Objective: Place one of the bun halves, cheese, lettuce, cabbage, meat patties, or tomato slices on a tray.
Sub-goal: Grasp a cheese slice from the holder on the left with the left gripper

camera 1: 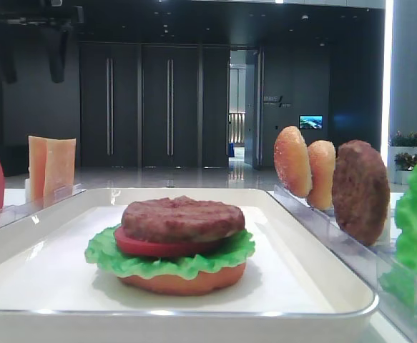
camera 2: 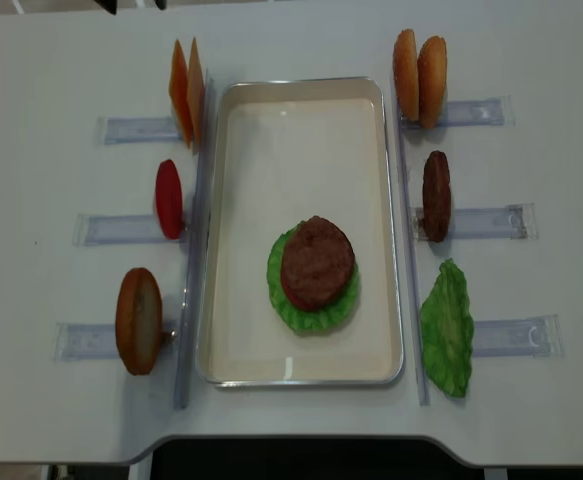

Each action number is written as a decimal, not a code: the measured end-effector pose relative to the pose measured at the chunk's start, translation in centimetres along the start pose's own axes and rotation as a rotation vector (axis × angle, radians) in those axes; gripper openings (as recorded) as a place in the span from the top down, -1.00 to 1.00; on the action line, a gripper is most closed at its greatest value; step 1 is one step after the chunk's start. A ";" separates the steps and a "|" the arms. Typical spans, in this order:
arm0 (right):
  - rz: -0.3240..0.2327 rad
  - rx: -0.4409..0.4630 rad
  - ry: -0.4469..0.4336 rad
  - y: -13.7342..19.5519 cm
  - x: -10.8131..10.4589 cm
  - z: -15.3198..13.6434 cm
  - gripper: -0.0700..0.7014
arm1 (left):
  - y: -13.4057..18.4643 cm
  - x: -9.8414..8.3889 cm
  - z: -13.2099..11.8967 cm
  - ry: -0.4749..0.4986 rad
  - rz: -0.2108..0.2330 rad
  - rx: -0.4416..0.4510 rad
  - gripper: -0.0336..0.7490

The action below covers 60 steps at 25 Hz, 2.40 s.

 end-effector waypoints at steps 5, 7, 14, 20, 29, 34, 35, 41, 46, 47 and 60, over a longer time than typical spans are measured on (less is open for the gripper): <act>0.000 0.000 0.000 0.0 0.0 0.0 -0.31 | 0.8 -2.1 -1.6 0.002 -0.004 0.035 -0.49; 0.000 0.000 0.000 0.0 0.0 0.0 -0.31 | 1.1 -2.7 -2.4 0.002 -0.001 0.051 -0.49; -0.002 0.000 -0.003 0.0 0.1 0.0 -0.31 | 2.3 -4.7 -4.7 -0.002 -0.026 0.098 -0.48; -0.006 -0.002 -0.012 0.0 0.2 0.0 -0.31 | 2.6 -5.0 -5.7 -0.007 -0.012 0.116 -0.48; -0.006 -0.002 -0.013 0.0 0.2 0.0 -0.31 | 2.2 -5.1 -5.9 -0.004 -0.010 0.093 -0.48; -0.006 -0.002 -0.013 0.0 0.2 0.0 -0.31 | 1.8 -5.3 -6.2 0.004 0.004 0.071 -0.48; -0.006 -0.002 -0.013 0.0 0.2 0.0 -0.31 | 1.7 -5.4 -6.2 0.006 0.004 0.067 -0.48; -0.006 -0.002 -0.013 0.0 0.2 0.0 -0.31 | 1.6 -5.5 -6.7 0.008 0.005 0.062 -0.48; -0.006 -0.002 -0.013 0.0 0.2 0.0 -0.31 | 2.2 -5.6 -8.1 0.001 0.004 0.093 -0.48; -0.006 -0.002 -0.013 0.0 0.2 0.0 -0.31 | 2.3 -5.6 -8.3 0.002 0.004 0.098 -0.48; -0.007 -0.002 -0.015 0.0 0.3 0.0 -0.31 | 3.2 -5.5 -9.0 -0.009 -0.006 0.149 -0.22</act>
Point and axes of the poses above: a point on each arm's last joint axis where the gripper is mounted, z pointing back along that axis away from the gripper, x along the wrist's bending axis when the last joint is at zero, y = z × x, the point moved 9 cm from there along -z, pointing out along that axis toward the gripper, and after that the axes turned 1 degree about z, right-handed, at the moved point
